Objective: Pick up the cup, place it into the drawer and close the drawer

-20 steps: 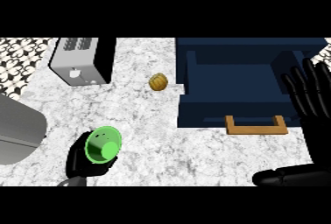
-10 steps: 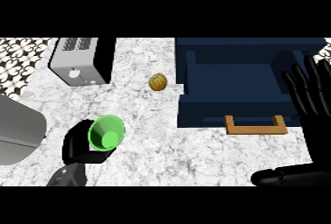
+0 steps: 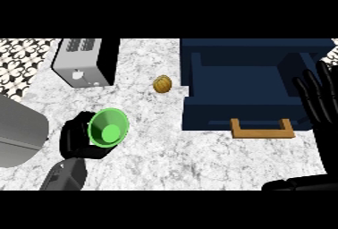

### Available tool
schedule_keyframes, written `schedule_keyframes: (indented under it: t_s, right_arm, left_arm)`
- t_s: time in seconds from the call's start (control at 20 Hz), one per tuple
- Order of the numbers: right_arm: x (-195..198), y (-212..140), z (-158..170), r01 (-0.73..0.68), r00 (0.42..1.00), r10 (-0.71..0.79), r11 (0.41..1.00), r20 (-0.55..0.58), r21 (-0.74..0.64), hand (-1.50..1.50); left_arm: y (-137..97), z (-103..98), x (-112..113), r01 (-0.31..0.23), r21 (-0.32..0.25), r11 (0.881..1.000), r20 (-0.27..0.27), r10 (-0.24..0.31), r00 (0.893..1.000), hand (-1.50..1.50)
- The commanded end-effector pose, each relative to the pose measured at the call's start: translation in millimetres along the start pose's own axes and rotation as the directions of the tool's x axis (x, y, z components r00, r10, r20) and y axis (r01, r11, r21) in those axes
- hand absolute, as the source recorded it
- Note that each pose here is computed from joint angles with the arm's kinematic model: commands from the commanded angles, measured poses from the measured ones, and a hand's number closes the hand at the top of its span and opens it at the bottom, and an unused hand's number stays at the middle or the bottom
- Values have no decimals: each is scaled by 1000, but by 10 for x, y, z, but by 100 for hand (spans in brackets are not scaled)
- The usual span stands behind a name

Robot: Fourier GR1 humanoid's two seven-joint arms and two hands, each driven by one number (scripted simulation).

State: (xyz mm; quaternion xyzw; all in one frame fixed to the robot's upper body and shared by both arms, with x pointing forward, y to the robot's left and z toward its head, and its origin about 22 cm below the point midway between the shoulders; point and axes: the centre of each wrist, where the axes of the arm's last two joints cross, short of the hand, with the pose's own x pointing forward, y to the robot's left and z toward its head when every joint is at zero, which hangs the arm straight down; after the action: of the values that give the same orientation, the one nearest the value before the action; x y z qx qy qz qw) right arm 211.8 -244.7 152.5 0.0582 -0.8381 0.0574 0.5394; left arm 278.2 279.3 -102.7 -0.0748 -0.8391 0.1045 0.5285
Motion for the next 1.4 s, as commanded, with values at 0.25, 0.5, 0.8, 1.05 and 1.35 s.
schedule_keyframes:
  t_s: [0.25, 0.5, 0.8, 1.05, 1.35]
  right_arm:
    - [-127, -56, 14, 8, 1000, -9, 1000, -25, -5, -150]
    - [-172, -68, -37, 10, 1000, -10, 1000, -8, 2, -150]
    - [-16, -164, -9, -7, 1000, 7, 1000, -13, -22, -150]
    - [-241, -165, 37, -7, 1000, 7, 1000, 2, -9, -150]
    - [-264, -145, -97, -4, 1000, 4, 1000, -17, -13, -150]
  left_arm:
    - [-696, -547, 596, -59, -193, 979, 62, 72, 995, 150]
    - [-1208, -827, 859, -102, -200, 974, 48, 113, 992, 150]
    - [-1414, -1143, 1337, -57, -229, 972, 91, 80, 993, 150]
    - [-1843, -1532, 1304, -39, -223, 974, 78, 57, 995, 150]
    - [-2299, -1736, 1533, 14, -269, 963, 87, 10, 996, 150]
